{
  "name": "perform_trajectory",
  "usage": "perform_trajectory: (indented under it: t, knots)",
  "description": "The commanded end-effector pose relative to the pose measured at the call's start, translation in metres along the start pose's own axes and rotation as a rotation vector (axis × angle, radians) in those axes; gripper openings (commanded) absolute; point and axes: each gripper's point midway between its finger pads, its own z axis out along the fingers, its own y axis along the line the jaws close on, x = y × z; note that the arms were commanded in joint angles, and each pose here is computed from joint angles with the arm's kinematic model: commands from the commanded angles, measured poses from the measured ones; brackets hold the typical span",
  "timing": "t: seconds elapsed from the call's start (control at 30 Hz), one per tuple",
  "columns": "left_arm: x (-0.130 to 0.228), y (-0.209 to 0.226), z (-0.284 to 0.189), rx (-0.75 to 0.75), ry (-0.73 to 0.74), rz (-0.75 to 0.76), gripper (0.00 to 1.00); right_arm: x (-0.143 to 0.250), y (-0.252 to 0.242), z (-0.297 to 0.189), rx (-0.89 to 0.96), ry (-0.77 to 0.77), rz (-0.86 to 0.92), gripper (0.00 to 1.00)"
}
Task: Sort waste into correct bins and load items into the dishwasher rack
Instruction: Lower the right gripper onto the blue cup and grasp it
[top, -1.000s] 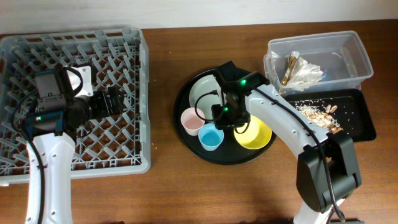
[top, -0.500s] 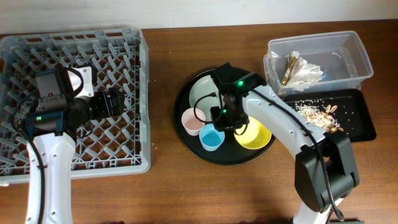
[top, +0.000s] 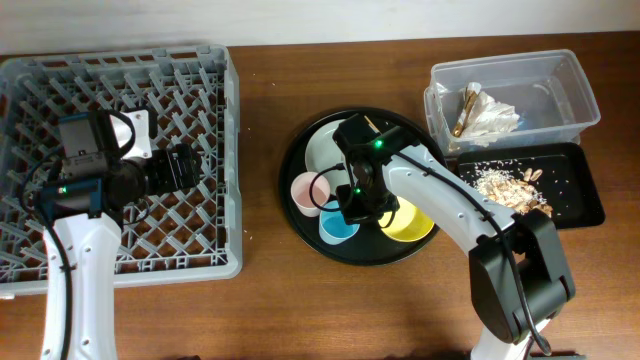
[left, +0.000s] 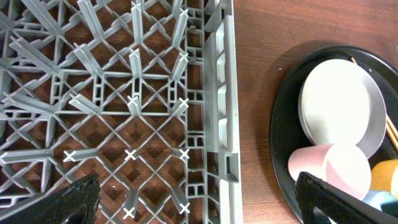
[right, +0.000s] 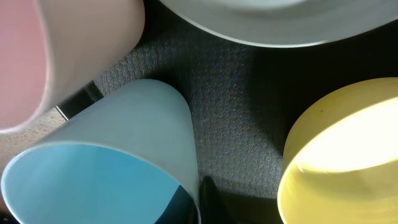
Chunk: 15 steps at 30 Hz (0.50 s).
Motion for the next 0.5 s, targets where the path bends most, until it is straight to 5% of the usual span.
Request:
perform_trajectory:
  t: [0.0, 0.2, 0.47]
  knots:
    - [-0.004, -0.007, -0.003, 0.031, -0.009, -0.008, 1.0, 0.009, 0.005, -0.003, -0.021, 0.027, 0.002, 0.04]
    - [-0.004, -0.034, -0.006, 0.187, -0.006, -0.007, 1.0, 0.013, 0.022, -0.078, -0.171, -0.086, -0.046, 0.04]
    - [-0.005, -0.104, -0.037, 0.641, -0.001, -0.021, 1.0, 0.004, 0.021, -0.197, -0.437, -0.46, -0.067, 0.04]
